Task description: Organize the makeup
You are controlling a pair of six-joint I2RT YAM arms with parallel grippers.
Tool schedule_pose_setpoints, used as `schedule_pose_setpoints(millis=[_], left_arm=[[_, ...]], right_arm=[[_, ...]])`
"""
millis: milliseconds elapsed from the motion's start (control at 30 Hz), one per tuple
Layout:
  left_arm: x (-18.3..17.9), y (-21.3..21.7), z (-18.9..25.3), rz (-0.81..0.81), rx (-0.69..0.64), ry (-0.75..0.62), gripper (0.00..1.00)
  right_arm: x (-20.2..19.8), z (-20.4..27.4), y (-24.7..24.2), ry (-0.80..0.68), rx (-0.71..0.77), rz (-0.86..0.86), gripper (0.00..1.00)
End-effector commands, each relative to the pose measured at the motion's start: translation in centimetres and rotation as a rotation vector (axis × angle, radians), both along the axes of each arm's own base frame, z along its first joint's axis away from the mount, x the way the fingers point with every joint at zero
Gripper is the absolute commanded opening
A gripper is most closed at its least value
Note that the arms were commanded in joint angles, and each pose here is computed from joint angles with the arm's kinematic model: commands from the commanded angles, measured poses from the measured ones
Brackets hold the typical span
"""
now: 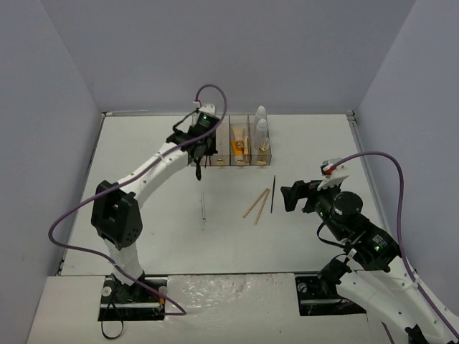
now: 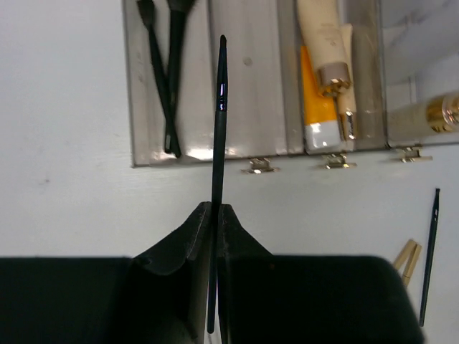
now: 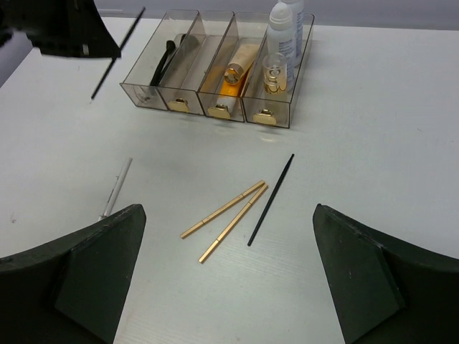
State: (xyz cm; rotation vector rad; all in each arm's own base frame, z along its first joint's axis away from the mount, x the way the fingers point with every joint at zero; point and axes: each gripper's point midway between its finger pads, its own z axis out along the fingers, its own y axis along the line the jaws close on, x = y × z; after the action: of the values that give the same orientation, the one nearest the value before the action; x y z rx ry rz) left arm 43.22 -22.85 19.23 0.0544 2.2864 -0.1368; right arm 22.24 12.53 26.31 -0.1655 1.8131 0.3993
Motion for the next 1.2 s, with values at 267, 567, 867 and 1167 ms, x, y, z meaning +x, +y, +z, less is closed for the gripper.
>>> schedule_pose_setpoints(millis=[267,567,867,1167], left_arm=[[12.3,3.4,2.0,-0.085,0.001,-0.082,0.00],[14.6,3.5,-1.1,-0.032,-0.061,-0.062,0.01],[14.0,4.1,-0.5,-0.004,-0.069,-0.086,0.46],[9.4,5.9,6.8,0.003,-0.089,-0.183,0.84]], right_arm=[[1.0,0.4,0.2,-0.015,0.005,-0.031,1.00],[1.4,-0.2,0.2,0.008,-0.005,-0.054,1.00],[1.7,-1.9,-0.1,0.079,0.020,-0.114,1.00],[2.8,-7.6,0.6,0.260,0.032,-0.226,0.97]])
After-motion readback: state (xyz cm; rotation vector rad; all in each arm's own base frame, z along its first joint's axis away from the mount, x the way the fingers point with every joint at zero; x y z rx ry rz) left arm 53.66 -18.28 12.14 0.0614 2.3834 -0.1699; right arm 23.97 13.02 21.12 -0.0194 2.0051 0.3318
